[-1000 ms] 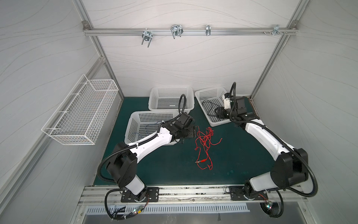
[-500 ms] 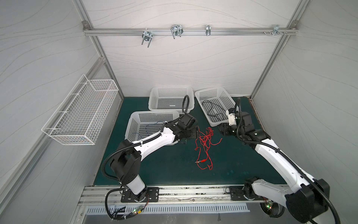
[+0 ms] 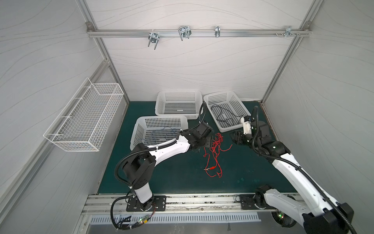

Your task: Untangle the cables

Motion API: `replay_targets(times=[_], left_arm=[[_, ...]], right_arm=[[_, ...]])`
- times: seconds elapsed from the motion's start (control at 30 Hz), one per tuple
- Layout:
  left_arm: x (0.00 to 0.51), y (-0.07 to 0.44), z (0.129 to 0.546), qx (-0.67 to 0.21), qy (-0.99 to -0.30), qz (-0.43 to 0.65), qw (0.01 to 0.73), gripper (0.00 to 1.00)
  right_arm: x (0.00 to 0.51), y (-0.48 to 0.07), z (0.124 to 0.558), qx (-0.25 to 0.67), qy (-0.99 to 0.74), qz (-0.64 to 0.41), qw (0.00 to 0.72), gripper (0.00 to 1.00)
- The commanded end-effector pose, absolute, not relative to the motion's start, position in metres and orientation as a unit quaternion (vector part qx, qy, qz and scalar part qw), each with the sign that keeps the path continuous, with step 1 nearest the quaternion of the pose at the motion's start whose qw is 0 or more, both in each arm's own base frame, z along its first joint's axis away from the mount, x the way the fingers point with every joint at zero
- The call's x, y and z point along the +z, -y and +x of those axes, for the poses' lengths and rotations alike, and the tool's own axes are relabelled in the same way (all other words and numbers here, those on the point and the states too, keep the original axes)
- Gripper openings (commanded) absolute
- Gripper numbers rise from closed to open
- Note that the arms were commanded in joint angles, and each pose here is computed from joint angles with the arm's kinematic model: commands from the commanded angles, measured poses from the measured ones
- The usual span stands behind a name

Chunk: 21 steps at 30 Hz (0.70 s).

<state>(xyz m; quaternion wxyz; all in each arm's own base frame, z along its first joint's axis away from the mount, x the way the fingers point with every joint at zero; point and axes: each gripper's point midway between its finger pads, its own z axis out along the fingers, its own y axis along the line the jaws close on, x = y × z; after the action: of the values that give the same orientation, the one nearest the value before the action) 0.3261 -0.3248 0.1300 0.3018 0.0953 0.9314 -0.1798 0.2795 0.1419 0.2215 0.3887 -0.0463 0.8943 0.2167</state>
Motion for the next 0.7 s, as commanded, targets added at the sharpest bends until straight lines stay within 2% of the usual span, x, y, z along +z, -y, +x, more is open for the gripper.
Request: replay_targets(times=[0.0, 0.1, 0.33, 0.6, 0.67], left_arm=[[0.137, 0.335, 0.349, -0.18, -0.913, 0.093, 0.353, 0.65], [0.134, 0.344, 0.354, -0.186, -0.911, 0.103, 0.354, 0.57], [0.128, 0.354, 0.356, -0.19, -0.911, 0.121, 0.346, 0.32], [0.139, 0.348, 0.353, -0.18, -0.91, 0.126, 0.352, 0.01], [0.148, 0.345, 0.351, -0.179, -0.908, 0.13, 0.356, 0.0]], right_arm=[[0.224, -0.14, 0.271, 0.222, -0.895, -0.04, 0.384, 0.62], [0.226, -0.138, 0.269, 0.22, -0.895, -0.038, 0.387, 0.62], [0.228, -0.135, 0.266, 0.218, -0.895, -0.035, 0.388, 0.62], [0.222, -0.132, 0.266, 0.212, -0.895, -0.025, 0.391, 0.63], [0.221, -0.131, 0.268, 0.21, -0.895, -0.022, 0.394, 0.64]])
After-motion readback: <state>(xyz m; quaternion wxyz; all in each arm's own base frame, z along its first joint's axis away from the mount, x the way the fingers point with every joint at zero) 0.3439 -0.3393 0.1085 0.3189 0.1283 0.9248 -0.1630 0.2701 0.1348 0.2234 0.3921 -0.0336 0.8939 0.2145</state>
